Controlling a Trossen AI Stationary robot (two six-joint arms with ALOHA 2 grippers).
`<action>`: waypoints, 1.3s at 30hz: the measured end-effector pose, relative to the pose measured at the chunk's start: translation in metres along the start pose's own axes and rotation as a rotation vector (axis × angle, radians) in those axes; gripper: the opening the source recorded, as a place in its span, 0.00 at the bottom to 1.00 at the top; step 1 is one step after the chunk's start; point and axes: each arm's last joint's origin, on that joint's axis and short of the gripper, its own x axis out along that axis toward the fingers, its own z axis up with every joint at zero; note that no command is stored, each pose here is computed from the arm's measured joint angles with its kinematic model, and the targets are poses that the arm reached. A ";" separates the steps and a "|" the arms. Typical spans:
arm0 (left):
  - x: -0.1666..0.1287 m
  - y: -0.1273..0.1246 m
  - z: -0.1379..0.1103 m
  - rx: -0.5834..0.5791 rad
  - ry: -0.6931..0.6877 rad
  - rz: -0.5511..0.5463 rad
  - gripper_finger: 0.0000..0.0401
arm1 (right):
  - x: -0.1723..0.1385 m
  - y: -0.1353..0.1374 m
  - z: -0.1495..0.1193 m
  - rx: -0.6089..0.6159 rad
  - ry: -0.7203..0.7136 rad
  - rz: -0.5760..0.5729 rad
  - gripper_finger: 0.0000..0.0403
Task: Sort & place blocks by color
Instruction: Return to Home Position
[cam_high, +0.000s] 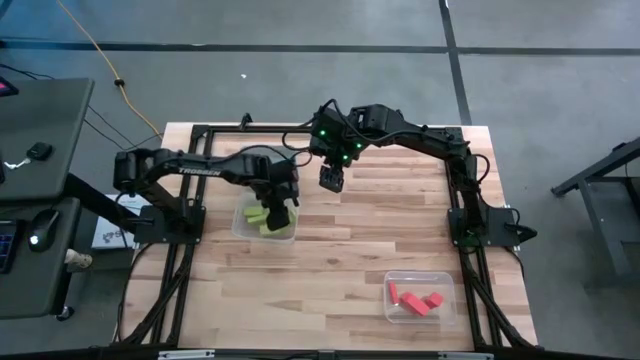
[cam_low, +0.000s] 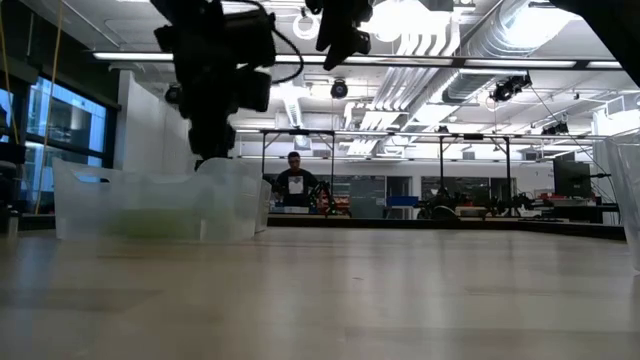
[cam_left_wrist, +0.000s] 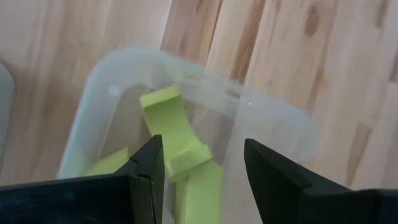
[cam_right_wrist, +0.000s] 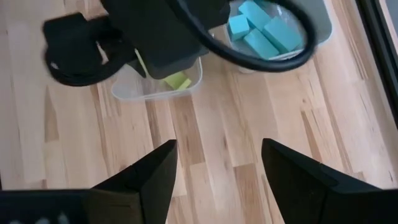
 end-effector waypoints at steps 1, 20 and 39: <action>-0.004 -0.002 0.003 0.001 -0.004 -0.001 0.38 | 0.000 0.000 0.000 0.001 0.004 0.000 0.56; -0.157 -0.062 -0.026 0.058 -0.447 -0.093 0.38 | 0.000 0.004 -0.001 -0.156 0.004 0.129 0.56; -0.219 -0.093 -0.135 0.353 -0.933 -0.148 0.38 | -0.001 0.007 0.016 0.056 -0.160 0.138 0.56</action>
